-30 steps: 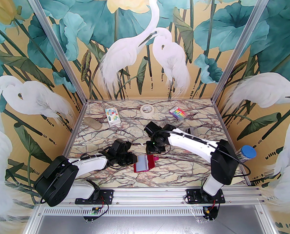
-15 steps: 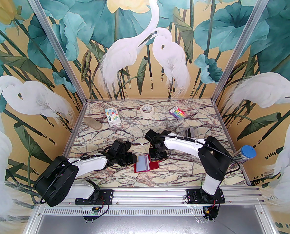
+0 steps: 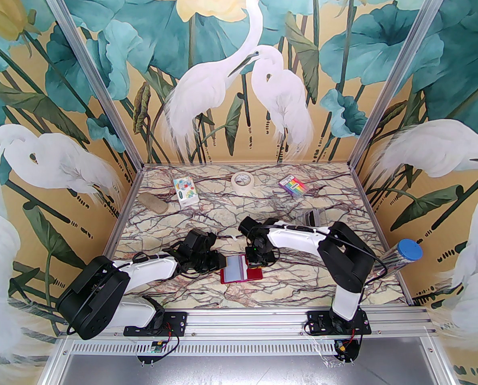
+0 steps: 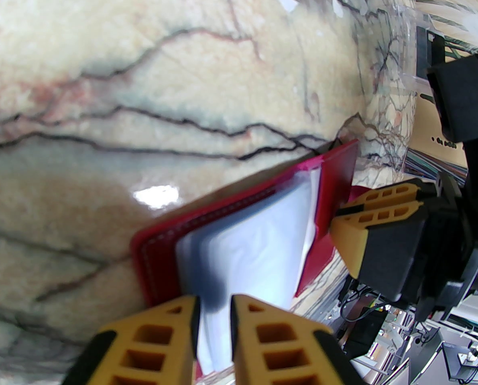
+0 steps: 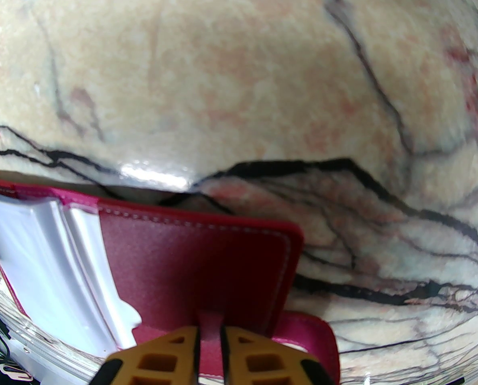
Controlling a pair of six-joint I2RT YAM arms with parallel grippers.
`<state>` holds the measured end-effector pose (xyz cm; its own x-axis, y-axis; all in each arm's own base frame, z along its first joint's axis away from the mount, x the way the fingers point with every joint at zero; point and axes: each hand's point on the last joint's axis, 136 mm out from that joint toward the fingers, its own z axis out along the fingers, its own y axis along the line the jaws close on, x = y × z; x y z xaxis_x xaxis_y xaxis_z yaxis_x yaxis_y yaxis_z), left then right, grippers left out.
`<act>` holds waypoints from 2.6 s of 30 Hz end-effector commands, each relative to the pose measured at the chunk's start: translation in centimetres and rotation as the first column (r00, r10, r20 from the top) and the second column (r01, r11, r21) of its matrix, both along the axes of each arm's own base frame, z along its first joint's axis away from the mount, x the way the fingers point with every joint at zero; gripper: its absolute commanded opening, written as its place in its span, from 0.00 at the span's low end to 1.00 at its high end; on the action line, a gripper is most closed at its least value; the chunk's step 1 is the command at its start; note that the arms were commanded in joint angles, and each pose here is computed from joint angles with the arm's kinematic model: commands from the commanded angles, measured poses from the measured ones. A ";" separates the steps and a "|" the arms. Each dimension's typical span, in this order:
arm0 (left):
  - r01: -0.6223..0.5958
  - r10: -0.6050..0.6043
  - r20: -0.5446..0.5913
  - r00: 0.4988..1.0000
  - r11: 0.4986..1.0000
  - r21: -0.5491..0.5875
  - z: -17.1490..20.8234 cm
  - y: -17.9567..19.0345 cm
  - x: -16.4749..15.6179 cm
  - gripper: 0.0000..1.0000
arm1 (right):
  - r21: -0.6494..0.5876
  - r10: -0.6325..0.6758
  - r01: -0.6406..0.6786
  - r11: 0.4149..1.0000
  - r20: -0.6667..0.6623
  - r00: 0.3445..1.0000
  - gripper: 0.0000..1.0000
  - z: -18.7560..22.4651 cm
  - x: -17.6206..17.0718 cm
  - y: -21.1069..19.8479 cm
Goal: Put the credit cards into the card holder
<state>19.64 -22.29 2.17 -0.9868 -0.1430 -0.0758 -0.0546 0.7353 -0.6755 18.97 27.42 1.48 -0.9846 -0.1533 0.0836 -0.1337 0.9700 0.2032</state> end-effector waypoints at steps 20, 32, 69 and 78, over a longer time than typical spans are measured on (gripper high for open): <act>-0.014 0.012 0.086 0.996 1.000 0.027 4.9 0.3 1.2 0.38 | 0.099 -0.056 0.035 0.994 0.216 0.975 0.32 9.9 3.9 0.5; -0.025 0.011 0.160 0.987 0.996 0.084 8.0 1.7 1.3 0.42 | 0.279 -0.456 0.389 0.878 0.237 0.858 0.36 13.1 8.9 -8.5; 0.006 -0.023 0.154 0.988 0.994 0.113 7.3 2.4 0.2 0.44 | 0.019 -0.550 0.572 0.820 0.301 0.779 0.41 7.1 16.8 -32.4; 0.021 -0.040 0.155 0.987 0.992 0.125 7.1 2.6 0.0 0.44 | 0.056 -0.542 0.546 0.836 0.230 0.808 0.41 5.4 17.1 -31.2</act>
